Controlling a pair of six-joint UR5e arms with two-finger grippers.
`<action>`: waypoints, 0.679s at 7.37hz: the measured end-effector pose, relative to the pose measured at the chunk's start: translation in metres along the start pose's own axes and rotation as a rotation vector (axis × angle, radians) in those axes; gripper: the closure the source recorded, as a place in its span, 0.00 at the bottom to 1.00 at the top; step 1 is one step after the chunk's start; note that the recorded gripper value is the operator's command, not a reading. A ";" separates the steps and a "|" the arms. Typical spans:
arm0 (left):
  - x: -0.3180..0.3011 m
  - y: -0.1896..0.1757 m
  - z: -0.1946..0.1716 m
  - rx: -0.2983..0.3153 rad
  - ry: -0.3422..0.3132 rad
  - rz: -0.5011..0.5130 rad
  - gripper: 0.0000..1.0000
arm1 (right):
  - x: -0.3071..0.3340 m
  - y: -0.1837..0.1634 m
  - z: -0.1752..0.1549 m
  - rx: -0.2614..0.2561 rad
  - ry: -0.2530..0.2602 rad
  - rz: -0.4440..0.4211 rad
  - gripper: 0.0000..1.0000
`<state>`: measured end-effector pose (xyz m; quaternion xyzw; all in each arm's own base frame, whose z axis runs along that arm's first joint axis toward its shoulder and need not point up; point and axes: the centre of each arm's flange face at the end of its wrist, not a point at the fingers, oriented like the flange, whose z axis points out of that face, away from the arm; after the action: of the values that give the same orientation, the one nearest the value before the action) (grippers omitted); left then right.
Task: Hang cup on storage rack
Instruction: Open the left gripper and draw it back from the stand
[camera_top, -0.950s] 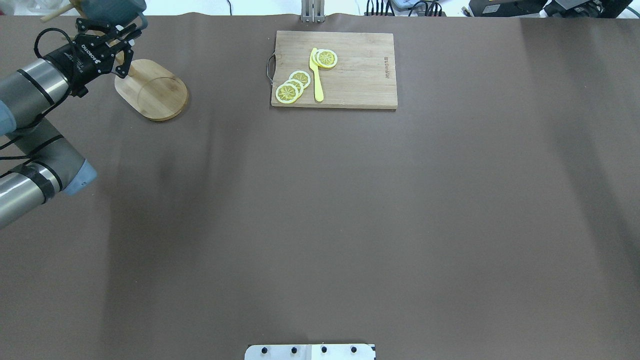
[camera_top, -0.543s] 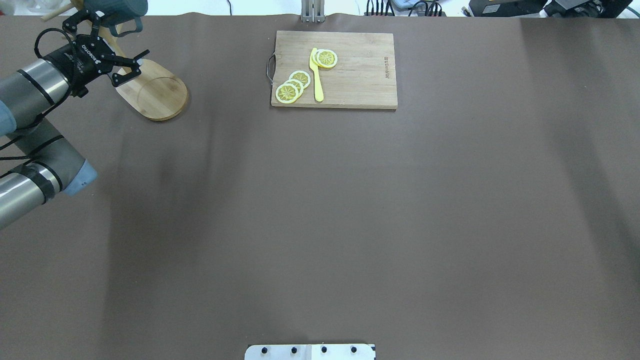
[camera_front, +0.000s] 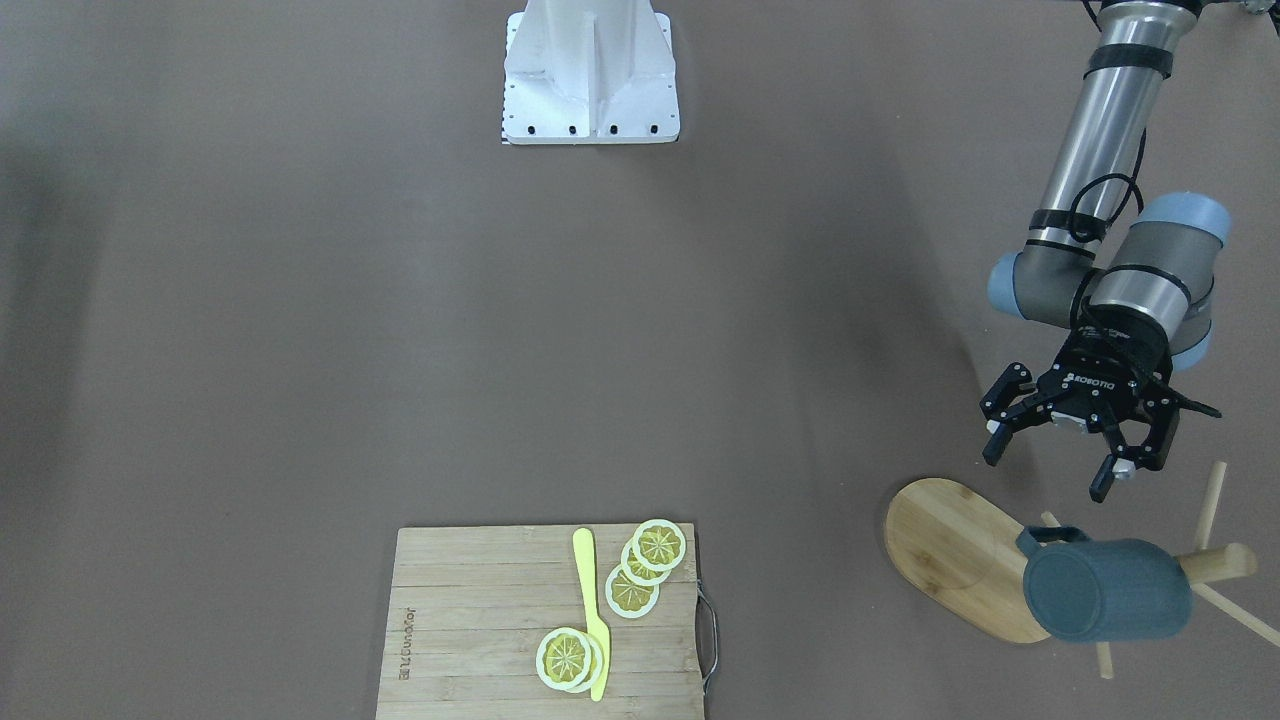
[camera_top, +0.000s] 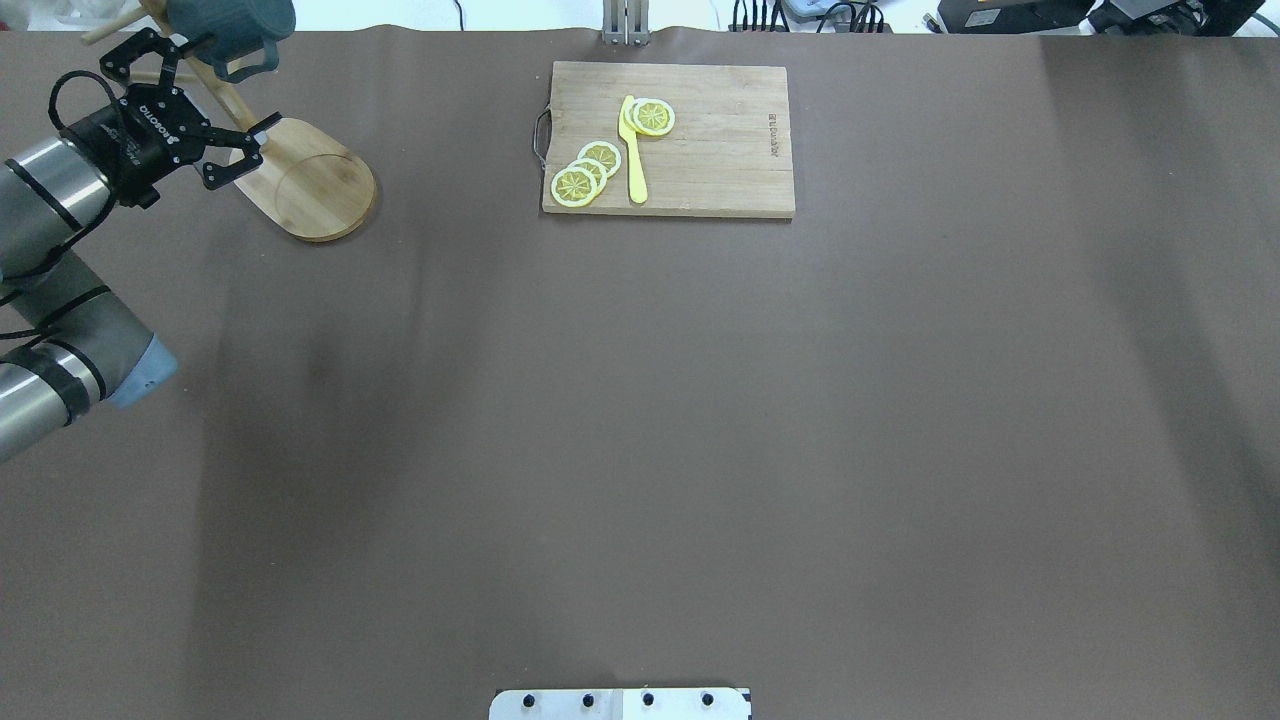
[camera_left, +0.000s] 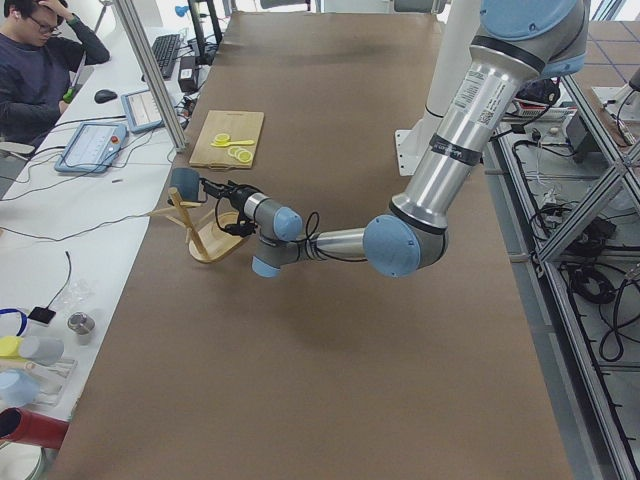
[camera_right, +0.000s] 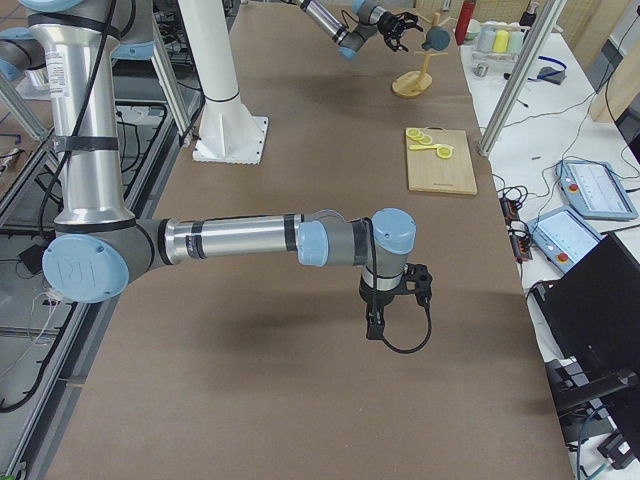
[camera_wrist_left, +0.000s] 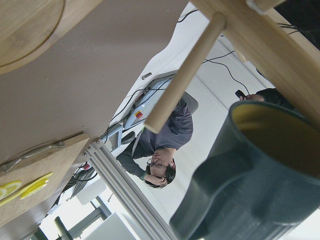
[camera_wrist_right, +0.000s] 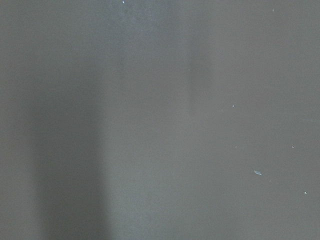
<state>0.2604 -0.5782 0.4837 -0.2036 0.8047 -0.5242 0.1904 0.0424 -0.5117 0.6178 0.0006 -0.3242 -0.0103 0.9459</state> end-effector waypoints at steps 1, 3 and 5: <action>0.001 0.012 -0.010 -0.030 0.003 0.025 0.01 | 0.000 0.000 0.000 0.000 0.000 0.000 0.00; 0.002 0.029 -0.023 -0.073 0.008 0.057 0.01 | 0.001 0.001 0.001 -0.003 0.000 0.001 0.00; 0.003 0.050 -0.044 -0.120 -0.003 0.205 0.01 | 0.002 0.003 0.002 -0.004 0.000 0.002 0.00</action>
<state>0.2287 -0.5275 0.4536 -0.1322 0.8510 -0.4526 0.2315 0.0426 -0.5092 0.6204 -0.0016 -0.3241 -0.0101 0.9460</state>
